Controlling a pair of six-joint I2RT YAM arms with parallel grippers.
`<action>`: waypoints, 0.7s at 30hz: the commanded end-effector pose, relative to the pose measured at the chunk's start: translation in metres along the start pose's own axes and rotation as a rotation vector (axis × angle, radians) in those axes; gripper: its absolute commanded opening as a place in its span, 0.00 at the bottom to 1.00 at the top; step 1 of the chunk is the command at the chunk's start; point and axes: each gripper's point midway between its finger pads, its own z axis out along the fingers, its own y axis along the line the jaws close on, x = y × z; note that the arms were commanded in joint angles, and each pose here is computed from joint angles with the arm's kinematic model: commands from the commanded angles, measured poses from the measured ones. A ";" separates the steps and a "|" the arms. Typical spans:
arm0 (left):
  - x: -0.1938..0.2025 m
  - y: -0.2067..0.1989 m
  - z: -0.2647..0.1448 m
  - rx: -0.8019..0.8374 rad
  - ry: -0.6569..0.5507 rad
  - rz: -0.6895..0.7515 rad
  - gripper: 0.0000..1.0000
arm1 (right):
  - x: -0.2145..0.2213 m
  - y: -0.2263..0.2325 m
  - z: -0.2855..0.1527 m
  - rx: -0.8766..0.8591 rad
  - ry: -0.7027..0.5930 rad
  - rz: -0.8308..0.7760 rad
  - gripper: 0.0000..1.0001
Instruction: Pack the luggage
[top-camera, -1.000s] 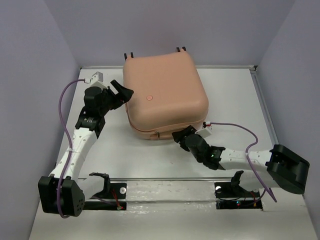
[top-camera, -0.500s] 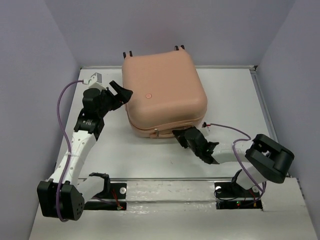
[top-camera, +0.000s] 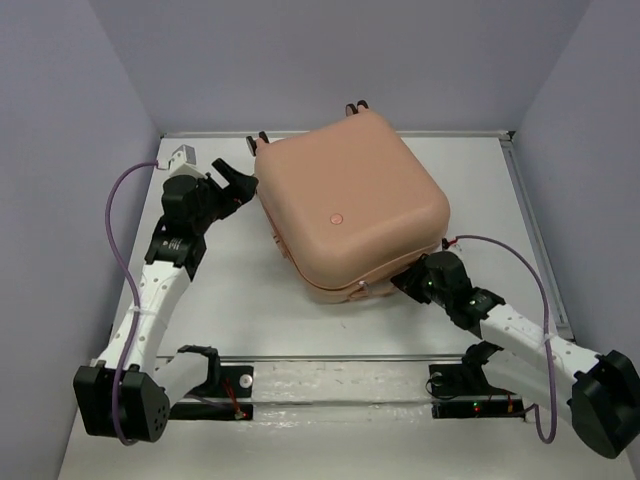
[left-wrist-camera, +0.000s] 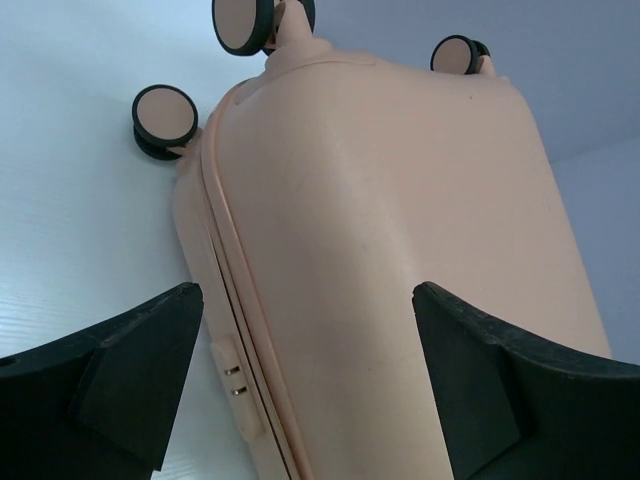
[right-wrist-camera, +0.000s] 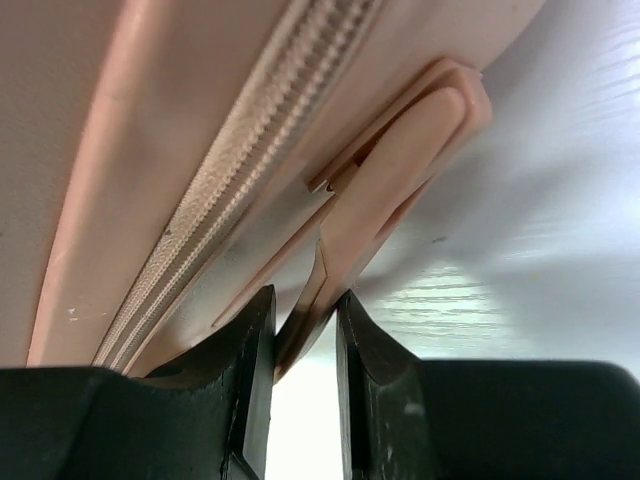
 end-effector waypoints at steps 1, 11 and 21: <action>-0.022 -0.008 0.015 0.016 -0.069 -0.052 0.99 | -0.020 0.027 -0.014 -0.158 0.011 -0.317 0.07; -0.049 -0.027 0.124 0.104 -0.061 -0.228 0.99 | -0.016 0.031 -0.019 -0.255 0.050 -0.383 0.07; -0.044 -0.013 0.219 0.135 -0.050 -0.334 0.99 | -0.001 0.026 -0.020 -0.304 0.092 -0.413 0.07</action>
